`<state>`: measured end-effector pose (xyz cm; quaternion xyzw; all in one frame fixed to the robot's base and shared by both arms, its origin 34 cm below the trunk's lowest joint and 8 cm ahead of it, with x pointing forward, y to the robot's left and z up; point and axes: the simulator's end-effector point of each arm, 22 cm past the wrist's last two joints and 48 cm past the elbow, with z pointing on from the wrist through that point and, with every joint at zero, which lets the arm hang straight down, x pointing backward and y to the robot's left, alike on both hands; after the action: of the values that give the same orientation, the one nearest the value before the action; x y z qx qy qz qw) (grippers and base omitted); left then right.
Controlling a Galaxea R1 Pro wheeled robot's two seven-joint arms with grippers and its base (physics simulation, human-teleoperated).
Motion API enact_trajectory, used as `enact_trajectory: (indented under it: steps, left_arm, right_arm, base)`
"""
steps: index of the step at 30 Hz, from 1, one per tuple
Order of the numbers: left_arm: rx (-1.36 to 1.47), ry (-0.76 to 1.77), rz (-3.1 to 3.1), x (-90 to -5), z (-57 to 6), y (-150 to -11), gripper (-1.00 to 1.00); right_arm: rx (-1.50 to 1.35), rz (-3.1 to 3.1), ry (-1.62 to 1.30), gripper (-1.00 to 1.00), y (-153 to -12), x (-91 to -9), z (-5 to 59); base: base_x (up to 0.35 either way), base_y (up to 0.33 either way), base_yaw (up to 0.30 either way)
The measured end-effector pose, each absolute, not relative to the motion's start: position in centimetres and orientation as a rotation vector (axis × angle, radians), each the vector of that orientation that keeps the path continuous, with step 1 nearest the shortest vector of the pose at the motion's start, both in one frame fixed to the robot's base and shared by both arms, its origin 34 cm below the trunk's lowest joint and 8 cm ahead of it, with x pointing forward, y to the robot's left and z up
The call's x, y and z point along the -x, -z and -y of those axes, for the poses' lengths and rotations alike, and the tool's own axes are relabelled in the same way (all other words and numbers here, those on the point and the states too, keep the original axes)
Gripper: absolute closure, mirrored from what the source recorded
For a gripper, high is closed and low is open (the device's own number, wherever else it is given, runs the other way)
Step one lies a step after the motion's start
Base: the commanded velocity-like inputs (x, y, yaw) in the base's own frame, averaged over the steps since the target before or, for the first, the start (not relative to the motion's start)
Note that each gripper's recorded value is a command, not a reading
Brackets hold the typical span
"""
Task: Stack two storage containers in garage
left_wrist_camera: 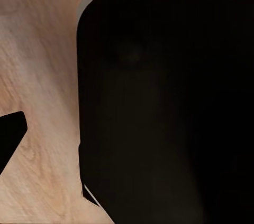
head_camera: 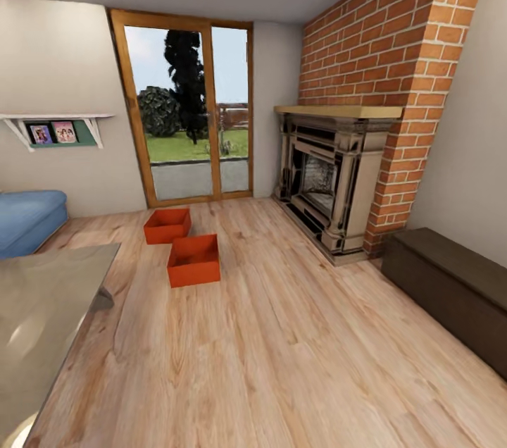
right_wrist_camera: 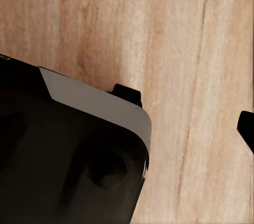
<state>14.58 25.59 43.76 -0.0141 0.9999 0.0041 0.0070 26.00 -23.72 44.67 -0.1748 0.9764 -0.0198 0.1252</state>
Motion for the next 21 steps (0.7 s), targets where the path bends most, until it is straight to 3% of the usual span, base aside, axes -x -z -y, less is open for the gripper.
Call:
enact_trajectory:
  steps: [21]
  left_arm:
    - [0.044,-0.014,-3.127,-14.58,-25.66,-43.77,-1.00]
  right_arm:
    - [0.509,-2.845,0.058,-1.00,-44.67,-26.00,23.72]
  base:
    - [0.322,0.000,0.269]
